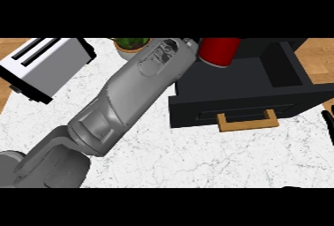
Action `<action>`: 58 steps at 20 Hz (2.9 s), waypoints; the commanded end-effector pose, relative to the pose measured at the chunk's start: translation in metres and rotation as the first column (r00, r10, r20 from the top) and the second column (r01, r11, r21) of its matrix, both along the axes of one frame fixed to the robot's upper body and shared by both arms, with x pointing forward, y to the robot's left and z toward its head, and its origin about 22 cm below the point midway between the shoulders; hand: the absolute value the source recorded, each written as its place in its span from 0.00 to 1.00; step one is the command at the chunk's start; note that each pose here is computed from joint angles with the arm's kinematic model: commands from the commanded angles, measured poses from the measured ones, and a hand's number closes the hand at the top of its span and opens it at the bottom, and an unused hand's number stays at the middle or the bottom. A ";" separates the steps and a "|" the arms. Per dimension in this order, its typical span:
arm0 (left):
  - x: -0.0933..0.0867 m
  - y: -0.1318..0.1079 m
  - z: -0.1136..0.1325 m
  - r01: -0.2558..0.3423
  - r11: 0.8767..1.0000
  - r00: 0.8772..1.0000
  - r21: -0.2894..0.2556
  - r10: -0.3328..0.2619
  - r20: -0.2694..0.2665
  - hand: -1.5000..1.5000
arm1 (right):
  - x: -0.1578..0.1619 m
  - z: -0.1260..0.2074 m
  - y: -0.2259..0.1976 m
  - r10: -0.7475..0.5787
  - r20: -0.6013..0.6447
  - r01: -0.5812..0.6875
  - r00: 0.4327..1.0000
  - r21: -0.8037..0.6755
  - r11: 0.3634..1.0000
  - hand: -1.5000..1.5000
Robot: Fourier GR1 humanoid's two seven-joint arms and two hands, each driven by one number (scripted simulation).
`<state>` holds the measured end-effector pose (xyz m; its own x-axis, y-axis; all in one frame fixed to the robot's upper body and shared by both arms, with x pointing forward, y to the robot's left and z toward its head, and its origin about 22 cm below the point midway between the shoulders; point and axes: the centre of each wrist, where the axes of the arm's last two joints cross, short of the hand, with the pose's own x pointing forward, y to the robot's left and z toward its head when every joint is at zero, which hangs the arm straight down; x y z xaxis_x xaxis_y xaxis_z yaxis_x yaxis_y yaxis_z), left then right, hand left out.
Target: Pick up the can, place it into the drawer and close the drawer
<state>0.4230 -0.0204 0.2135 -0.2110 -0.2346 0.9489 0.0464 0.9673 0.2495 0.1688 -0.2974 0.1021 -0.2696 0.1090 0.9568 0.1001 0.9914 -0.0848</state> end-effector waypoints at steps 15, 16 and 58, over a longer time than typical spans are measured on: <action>0.008 0.011 -0.034 -0.117 0.988 0.993 0.103 0.114 0.036 0.00 | 0.005 0.015 -0.004 0.042 0.025 -0.041 0.999 -0.033 0.999 0.00; 0.004 0.009 -0.041 -0.107 0.989 0.994 0.103 0.104 0.034 0.00 | 0.026 0.020 0.002 0.032 0.049 -0.032 0.998 -0.013 0.999 0.00; -0.005 -0.007 -0.017 -0.160 0.981 0.986 -0.109 0.165 0.036 0.00 | 0.069 0.008 0.051 0.036 0.137 0.101 0.990 -0.857 0.505 0.00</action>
<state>0.4189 -0.0237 0.1897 -0.2230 -0.1777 0.9585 -0.1211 0.9807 0.1536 0.2245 -0.2524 0.1231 -0.3723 0.8194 0.4358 0.2075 0.5312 -0.8214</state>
